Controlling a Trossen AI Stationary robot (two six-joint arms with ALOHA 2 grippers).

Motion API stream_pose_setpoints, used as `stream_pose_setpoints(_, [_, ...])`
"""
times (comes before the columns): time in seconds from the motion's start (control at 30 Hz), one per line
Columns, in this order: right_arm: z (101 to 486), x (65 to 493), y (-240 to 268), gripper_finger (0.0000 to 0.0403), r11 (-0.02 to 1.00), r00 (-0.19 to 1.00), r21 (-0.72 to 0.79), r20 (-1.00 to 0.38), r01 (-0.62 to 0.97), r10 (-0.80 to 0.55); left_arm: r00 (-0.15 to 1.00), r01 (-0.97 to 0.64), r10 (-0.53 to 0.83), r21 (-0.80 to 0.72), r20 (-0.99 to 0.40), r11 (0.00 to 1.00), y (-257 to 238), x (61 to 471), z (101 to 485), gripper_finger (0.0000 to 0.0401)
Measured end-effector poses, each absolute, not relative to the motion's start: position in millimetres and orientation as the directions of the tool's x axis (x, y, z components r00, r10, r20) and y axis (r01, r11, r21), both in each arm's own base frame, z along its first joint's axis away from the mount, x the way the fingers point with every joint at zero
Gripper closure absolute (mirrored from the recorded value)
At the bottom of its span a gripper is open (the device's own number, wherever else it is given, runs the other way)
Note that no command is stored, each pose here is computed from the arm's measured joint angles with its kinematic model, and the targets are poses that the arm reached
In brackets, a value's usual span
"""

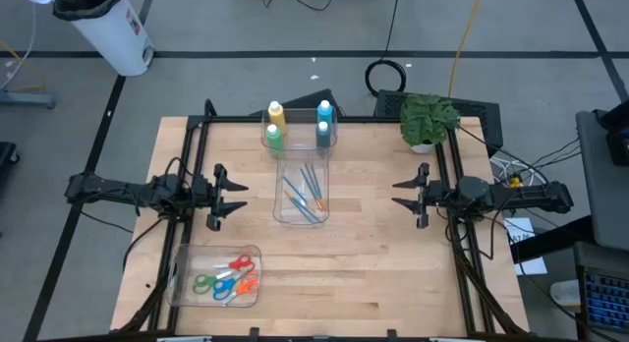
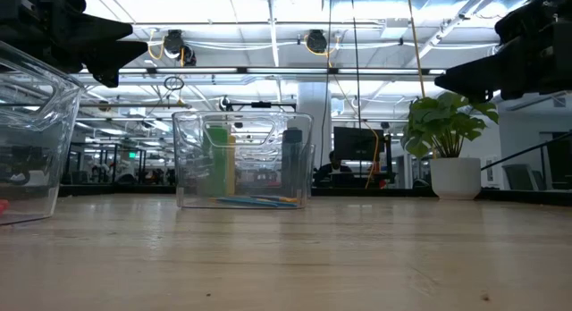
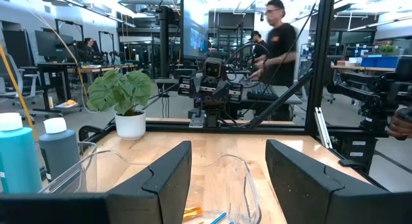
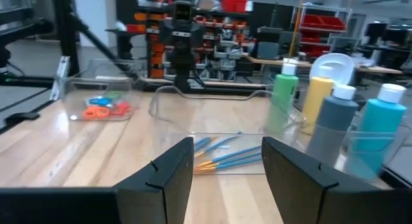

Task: Pick & Place Paint Supplies
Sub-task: Return to Home Position

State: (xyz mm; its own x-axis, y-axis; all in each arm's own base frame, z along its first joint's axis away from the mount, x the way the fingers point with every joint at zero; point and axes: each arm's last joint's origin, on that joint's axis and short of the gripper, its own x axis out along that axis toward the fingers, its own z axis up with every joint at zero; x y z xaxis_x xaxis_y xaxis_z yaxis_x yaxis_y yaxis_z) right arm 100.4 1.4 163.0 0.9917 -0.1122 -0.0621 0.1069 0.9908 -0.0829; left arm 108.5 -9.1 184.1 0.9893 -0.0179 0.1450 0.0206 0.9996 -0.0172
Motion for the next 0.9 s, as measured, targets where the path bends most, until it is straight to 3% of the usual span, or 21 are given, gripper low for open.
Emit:
stream_pose_setpoints(0.57, [163.2,102.3,1.5,0.0225,0.991,0.991,-0.08,-0.064,0.108,-0.114,0.989,0.021,-0.018,-0.017,0.145,1.0,-9.1,108.5,184.0,0.0194])
stream_pose_setpoints(0.73, [167.5,102.7,4.5,0.0228,0.996,1.0,-0.09,-0.022,0.008,-0.01,0.989,0.021,-0.018,-0.017,0.145,1.0,-9.1,108.5,184.1,0.0194])
stream_pose_setpoints(0.9, [166.9,102.7,5.1,0.0227,0.996,1.0,-0.092,-0.027,-0.013,0.011,0.989,0.02,-0.018,-0.017,0.145,1.0,-9.1,108.5,184.1,0.0194])
